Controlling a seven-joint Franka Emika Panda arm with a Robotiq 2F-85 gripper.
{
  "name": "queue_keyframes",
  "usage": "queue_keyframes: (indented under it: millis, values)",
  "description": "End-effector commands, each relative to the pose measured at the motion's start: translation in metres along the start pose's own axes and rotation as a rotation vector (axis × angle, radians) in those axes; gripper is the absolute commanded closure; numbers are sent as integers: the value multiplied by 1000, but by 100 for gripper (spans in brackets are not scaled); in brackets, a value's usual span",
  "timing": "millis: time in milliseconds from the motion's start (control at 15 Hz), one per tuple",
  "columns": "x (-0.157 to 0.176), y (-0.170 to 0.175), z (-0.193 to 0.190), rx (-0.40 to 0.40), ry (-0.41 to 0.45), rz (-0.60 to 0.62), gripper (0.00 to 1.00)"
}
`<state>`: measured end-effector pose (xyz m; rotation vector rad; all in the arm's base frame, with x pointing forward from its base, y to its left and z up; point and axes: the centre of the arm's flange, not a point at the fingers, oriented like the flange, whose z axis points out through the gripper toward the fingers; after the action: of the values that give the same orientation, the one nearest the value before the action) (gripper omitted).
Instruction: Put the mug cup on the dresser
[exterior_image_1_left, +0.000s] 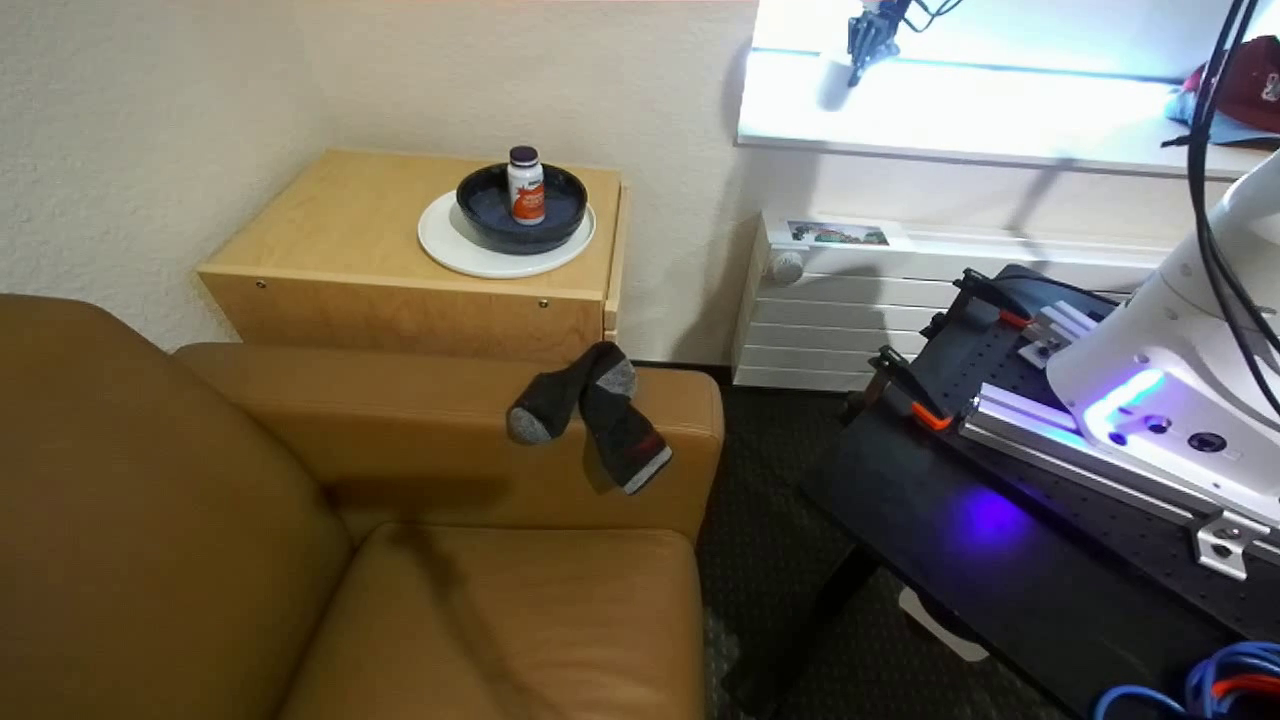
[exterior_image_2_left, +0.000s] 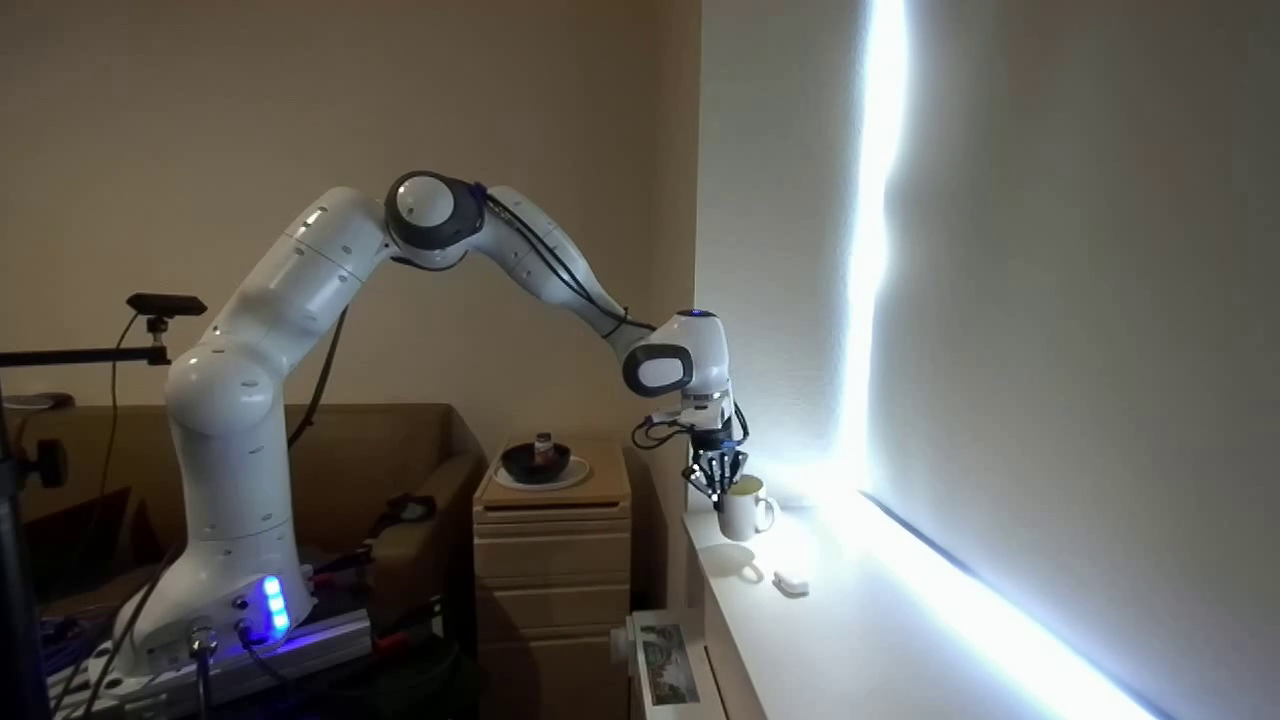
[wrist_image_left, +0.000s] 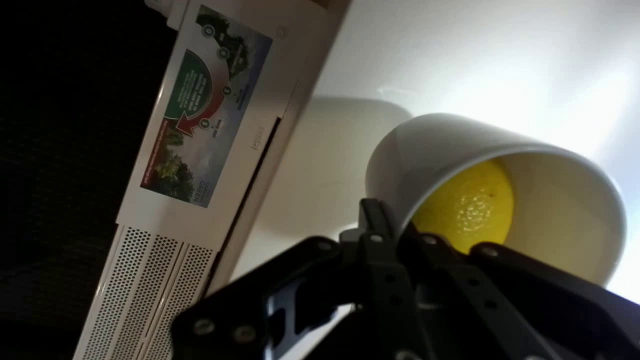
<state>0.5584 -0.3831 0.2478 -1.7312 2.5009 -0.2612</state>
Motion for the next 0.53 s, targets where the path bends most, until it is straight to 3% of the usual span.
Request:
queue_keyframes:
  millis: [0, 267, 467]
  values:
    - [-26, 39, -55, -36, -107, -163, 99]
    - [-69, 83, -98, -81, -219, -355, 99]
    - [-67, 111, -125, -84, -328, -486, 99]
